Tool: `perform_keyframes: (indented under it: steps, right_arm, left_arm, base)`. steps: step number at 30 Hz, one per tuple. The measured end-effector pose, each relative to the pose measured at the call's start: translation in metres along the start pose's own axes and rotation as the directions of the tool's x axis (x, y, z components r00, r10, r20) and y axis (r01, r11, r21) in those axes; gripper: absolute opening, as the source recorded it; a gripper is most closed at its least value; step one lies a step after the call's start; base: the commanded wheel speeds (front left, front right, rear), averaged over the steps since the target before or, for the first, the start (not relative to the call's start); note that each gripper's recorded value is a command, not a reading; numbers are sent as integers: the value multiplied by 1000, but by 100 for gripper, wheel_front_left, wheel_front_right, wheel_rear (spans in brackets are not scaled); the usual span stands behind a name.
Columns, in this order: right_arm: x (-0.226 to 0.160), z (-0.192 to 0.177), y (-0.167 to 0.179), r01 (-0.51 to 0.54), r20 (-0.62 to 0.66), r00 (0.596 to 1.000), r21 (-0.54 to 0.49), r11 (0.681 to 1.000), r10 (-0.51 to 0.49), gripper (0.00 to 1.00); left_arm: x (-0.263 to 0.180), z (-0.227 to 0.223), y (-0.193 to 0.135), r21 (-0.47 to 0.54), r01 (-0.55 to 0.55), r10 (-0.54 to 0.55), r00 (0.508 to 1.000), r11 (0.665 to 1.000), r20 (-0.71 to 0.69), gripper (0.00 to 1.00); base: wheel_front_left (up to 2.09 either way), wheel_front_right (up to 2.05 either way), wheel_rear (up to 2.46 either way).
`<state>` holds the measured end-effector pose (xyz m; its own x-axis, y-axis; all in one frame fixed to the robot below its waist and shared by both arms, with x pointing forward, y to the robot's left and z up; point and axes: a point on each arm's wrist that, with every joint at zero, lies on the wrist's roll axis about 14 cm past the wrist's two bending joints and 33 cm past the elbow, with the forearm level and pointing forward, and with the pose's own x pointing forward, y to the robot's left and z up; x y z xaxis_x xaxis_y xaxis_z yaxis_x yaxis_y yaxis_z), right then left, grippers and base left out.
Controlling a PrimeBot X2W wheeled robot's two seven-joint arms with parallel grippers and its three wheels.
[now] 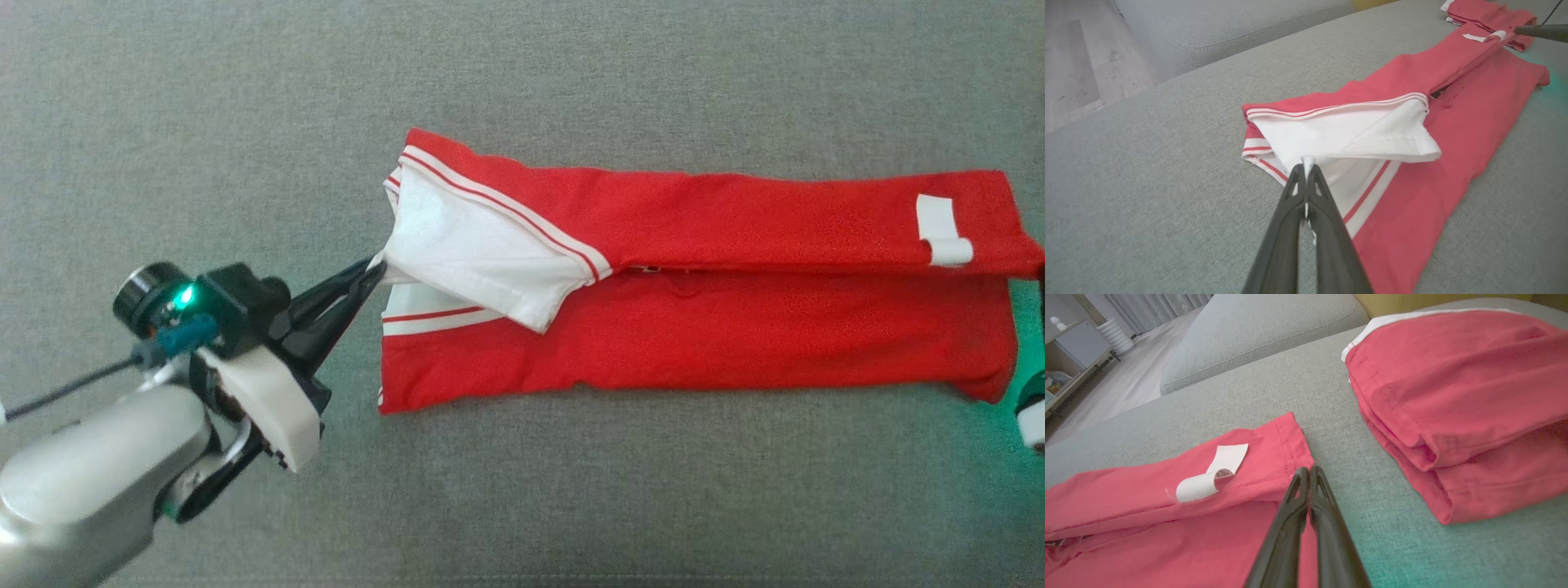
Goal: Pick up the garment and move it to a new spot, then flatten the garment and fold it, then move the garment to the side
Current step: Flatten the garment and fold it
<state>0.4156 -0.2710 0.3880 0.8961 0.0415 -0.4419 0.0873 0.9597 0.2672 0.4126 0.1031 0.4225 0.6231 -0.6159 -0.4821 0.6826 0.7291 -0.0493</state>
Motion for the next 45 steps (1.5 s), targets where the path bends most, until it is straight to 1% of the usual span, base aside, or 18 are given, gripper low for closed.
perform_keyframes:
  steps: [2,3,4,5,9,11,13,14,16,20,24,28,30,34,36,37,39,45]
  right_arm:
    - [-2,-5,0,5,-8,1000,3,1000,-5,0]
    - [-3,-6,1,6,-8,1000,7,1000,-6,0]
    - [-3,-7,2,8,-2,1000,9,1000,-8,40]
    - [-4,-6,3,11,9,1000,12,1000,-11,100]
    - [-8,-4,10,10,60,998,47,999,-13,100]
    - [-14,-6,14,9,85,996,60,998,-14,100]
    - [-22,-11,15,12,101,995,68,998,-19,100]
    - [-22,-11,15,12,101,995,68,998,-19,100]
    - [-28,-15,14,24,114,993,73,997,-32,100]
    - [-28,-15,7,66,144,986,93,993,-79,100]
    - [-15,-13,9,78,142,986,98,992,-91,100]
    - [4,-5,14,82,142,985,98,992,-96,100]
    - [11,-8,14,96,113,988,95,991,-106,100]
    - [16,-32,15,125,1,992,83,989,-126,100]
    - [16,-38,20,120,-28,993,72,990,-119,100]
    - [16,-39,22,115,-37,993,65,991,-112,79]
    - [16,-40,28,105,-49,994,67,992,-101,0]
    - [11,-27,30,103,2,995,62,993,-103,0]
  left_arm:
    - [0,-5,0,-15,-21,22,1000,1000,10,0]
    - [-1,-7,-1,-24,-30,31,999,999,19,15]
    - [-1,-8,-3,-39,-37,39,999,999,32,73]
    - [-1,-8,-4,-52,-55,57,997,997,50,100]
    - [-3,3,2,-102,-171,184,973,980,139,100]
    - [-5,13,4,-149,-237,262,947,960,183,100]
    - [-9,28,4,-211,-297,344,908,931,241,100]
    - [-9,28,4,-211,-297,344,908,931,241,100]
    - [-16,43,-1,-257,-337,407,862,906,303,100]
    - [-34,34,-20,-322,-401,498,805,857,322,100]
    - [-51,24,-33,-355,-460,568,758,814,321,100]
    - [-64,22,-41,-375,-479,598,729,793,333,100]
    - [-71,22,-40,-377,-501,619,707,779,341,100]
    - [-82,23,-41,-374,-516,634,684,770,361,100]
    - [-88,23,-40,-375,-527,644,671,763,367,100]
    - [-91,23,-39,-377,-534,651,663,757,369,100]
    - [-95,21,-38,-374,-540,655,658,754,371,100]
    - [-101,18,-41,-373,-548,662,649,749,375,100]
  base:
    - [0,0,0]
    - [0,0,0]
    - [0,0,0]
    - [0,0,0]
    - [0,0,0]
    - [0,0,0]
    - [0,0,0]
    - [0,0,0]
    - [0,0,0]
    - [0,0,0]
    - [0,0,0]
    - [0,0,0]
    - [0,0,0]
    - [0,0,0]
    - [0,0,0]
    - [0,0,0]
    - [0,0,0]
    - [0,0,0]
